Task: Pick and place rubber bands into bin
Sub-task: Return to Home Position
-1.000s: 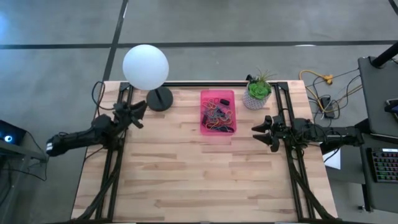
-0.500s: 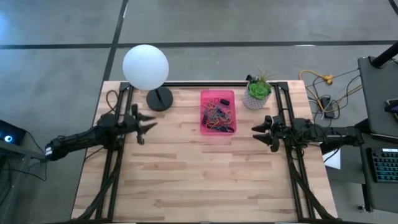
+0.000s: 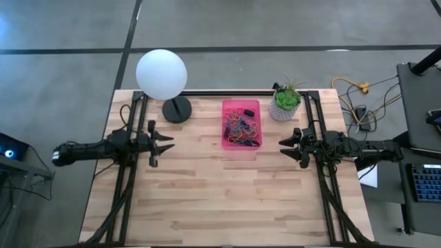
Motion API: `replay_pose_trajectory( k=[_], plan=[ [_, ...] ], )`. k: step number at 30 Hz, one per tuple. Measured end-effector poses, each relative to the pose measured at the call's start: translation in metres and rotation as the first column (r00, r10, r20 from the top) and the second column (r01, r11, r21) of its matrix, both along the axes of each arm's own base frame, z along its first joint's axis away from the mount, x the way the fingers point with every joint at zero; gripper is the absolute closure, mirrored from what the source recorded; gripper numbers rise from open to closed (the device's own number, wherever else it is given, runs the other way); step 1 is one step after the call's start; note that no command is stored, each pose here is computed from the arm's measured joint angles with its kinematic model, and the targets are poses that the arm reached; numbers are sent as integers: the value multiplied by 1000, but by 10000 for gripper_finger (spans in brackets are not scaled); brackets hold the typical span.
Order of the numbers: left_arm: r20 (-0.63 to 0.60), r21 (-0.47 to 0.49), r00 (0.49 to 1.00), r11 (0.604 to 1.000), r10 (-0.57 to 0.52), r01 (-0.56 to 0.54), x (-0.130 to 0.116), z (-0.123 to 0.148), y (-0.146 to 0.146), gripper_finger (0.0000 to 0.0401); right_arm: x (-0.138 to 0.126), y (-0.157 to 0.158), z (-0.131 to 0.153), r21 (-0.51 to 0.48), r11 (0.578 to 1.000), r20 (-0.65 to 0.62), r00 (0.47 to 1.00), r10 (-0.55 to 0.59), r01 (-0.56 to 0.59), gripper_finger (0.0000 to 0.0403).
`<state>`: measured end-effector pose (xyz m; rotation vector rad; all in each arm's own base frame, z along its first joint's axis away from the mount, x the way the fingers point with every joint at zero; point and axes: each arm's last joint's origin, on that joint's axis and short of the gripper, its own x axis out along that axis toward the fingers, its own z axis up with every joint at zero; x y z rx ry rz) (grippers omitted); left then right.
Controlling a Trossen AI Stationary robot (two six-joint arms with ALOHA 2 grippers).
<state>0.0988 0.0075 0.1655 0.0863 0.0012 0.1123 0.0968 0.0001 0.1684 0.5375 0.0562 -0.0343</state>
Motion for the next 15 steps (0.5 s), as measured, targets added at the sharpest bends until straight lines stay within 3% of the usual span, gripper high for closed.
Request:
replay_pose_trajectory(
  k=[15],
  plan=[
    [-24,-1,1000,1000,-6,6,2,-2,-1,300,0,0,0,0,1000,0,1000,0,0,188]
  ],
)
